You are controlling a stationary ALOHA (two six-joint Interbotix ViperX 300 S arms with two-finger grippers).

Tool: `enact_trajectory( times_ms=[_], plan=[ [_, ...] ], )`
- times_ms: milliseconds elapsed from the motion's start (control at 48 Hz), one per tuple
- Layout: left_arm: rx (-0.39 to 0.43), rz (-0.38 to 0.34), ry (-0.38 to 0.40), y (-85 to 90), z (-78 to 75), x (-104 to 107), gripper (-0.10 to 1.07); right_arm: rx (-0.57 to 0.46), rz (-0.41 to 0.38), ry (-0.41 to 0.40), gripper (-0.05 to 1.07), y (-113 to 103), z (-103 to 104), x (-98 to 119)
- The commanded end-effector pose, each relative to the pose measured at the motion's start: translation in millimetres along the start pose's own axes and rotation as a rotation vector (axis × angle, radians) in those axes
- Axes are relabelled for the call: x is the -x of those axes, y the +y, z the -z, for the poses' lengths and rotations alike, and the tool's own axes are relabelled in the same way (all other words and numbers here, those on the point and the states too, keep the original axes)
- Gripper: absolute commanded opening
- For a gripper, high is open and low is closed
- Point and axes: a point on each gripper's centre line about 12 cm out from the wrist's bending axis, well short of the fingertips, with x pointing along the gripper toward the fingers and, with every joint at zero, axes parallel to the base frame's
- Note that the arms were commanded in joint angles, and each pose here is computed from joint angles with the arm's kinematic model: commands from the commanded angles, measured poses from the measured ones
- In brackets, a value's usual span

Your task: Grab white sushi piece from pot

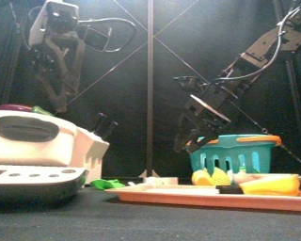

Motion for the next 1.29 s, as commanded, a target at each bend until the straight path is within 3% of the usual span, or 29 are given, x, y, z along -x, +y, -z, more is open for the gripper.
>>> enact_trajectory(
  times_ms=[0,62,208,417,854,1271],
  plan=[
    [0.041,-0.072,-0.005,-5.4,-6.9,10.9,0.95,-0.005,-0.005,-0.018,0.95,0.7,-5.5,4.1],
    [0.071,-0.111,-0.012,-8.4,-7.9,10.2,0.95,-0.006,-0.006,-0.019,0.95,0.9,-6.1,4.1],
    [0.091,-0.114,-0.009,-25.9,-3.1,3.9,0.95,-0.007,-0.008,-0.021,0.95,1.6,-6.5,4.3],
    [0.132,-0.120,0.057,-35.6,3.6,-1.6,0.95,-0.019,-0.016,-0.013,0.95,6.1,-5.3,5.0],
    [0.132,-0.222,0.090,-26.9,11.6,-16.8,0.95,-0.027,-0.028,-0.011,0.95,18.1,-10.0,-1.6],
    [0.131,-0.241,0.105,-22.6,15.4,-24.8,0.95,-0.016,-0.024,-0.013,0.95,20.3,-12.8,-7.9]
  ],
)
